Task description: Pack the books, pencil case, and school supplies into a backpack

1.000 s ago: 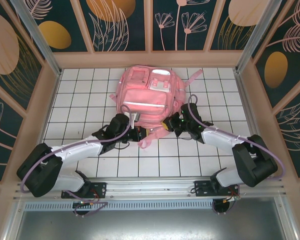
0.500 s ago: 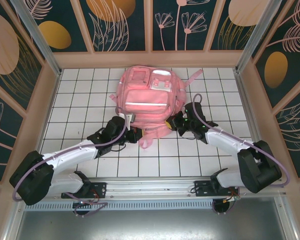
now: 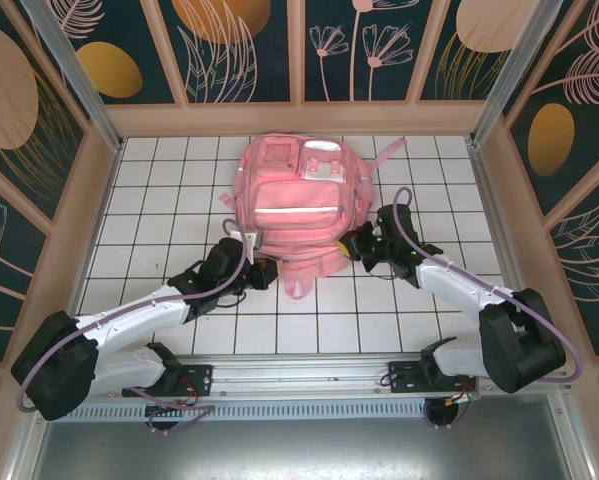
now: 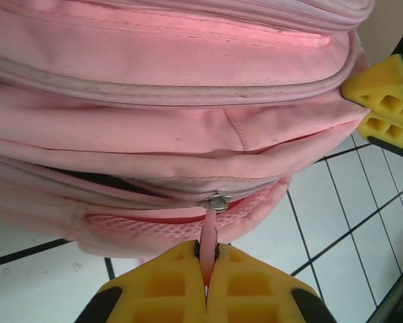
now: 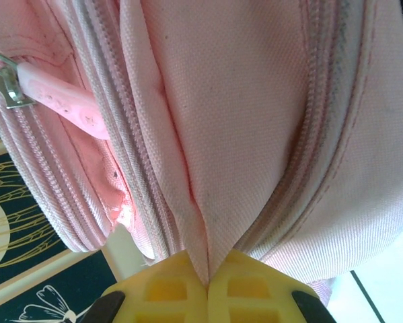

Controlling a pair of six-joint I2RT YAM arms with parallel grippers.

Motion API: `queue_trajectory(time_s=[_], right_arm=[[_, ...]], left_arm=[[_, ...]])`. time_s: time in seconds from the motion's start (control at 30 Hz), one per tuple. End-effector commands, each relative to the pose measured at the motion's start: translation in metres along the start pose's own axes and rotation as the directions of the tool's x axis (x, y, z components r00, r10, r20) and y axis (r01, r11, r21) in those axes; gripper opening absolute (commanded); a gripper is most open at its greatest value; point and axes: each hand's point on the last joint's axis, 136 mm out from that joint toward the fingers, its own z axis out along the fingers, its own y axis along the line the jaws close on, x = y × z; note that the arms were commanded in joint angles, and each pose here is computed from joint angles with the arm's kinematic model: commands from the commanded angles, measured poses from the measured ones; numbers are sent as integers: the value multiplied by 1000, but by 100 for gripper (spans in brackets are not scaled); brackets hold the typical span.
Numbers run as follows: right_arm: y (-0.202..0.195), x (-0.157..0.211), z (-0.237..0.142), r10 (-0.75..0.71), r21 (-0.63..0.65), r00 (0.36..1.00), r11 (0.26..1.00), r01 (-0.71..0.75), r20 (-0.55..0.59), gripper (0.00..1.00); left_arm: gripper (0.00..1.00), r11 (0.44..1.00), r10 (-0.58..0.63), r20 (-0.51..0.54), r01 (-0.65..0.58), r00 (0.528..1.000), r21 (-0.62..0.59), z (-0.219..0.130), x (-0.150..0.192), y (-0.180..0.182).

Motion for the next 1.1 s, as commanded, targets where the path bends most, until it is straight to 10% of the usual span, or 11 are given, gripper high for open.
queue_trajectory(time_s=[0.0,1.07], right_arm=[[-5,-24,-12,0,8,995,1000,-1,103,0],[-36,-65,-36,-24,88,981,996,7,192,0]], left_arm=[[0,991,-40,12,41,999,-125,-4,7,31],[0,947,-145,64,157,987,-281,2,-9,81]])
